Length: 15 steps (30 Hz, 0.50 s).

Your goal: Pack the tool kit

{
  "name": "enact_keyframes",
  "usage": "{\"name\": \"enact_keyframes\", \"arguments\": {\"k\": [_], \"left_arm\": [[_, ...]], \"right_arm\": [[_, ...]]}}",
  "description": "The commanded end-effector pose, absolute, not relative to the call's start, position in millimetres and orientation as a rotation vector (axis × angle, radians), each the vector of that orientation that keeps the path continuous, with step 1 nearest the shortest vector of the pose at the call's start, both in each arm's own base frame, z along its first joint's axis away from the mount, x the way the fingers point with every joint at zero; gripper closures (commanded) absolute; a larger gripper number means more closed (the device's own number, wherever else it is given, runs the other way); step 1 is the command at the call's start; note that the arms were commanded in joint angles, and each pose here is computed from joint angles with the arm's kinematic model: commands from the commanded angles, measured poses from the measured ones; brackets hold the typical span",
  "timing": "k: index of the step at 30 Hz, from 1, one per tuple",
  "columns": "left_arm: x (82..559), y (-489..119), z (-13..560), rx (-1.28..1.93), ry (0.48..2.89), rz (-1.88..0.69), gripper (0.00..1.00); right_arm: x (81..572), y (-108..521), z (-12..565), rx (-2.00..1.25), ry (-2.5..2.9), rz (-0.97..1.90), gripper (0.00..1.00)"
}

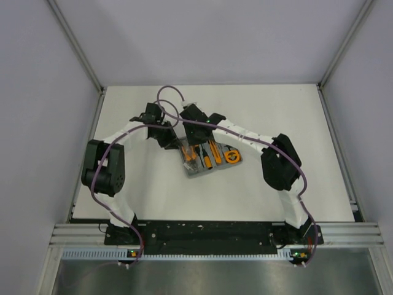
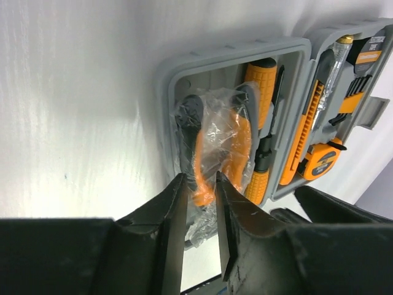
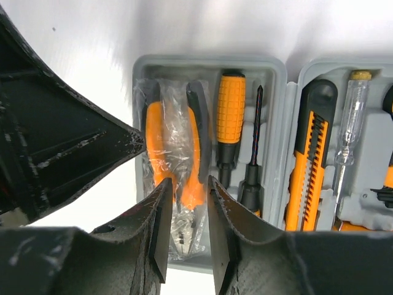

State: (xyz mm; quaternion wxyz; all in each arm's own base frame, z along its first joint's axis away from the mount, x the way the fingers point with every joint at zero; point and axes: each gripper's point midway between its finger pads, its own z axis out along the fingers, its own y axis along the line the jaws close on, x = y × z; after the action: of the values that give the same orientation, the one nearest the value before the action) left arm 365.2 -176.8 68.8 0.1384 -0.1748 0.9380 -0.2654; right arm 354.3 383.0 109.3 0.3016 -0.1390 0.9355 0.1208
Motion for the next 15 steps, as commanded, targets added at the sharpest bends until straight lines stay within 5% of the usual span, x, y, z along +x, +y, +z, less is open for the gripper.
{"name": "enact_keyframes", "arguments": {"k": [1,15], "left_arm": [[368,-188,98,-0.527,2.664,-0.798,0.73],[347,-194,69,-0.618,2.757,-0.582,0.86]], "right_arm": [[348,382,121,-0.436,2.466,0.378,0.71],[336,378,86,-0.472,2.558,0.447,0.78]]}}
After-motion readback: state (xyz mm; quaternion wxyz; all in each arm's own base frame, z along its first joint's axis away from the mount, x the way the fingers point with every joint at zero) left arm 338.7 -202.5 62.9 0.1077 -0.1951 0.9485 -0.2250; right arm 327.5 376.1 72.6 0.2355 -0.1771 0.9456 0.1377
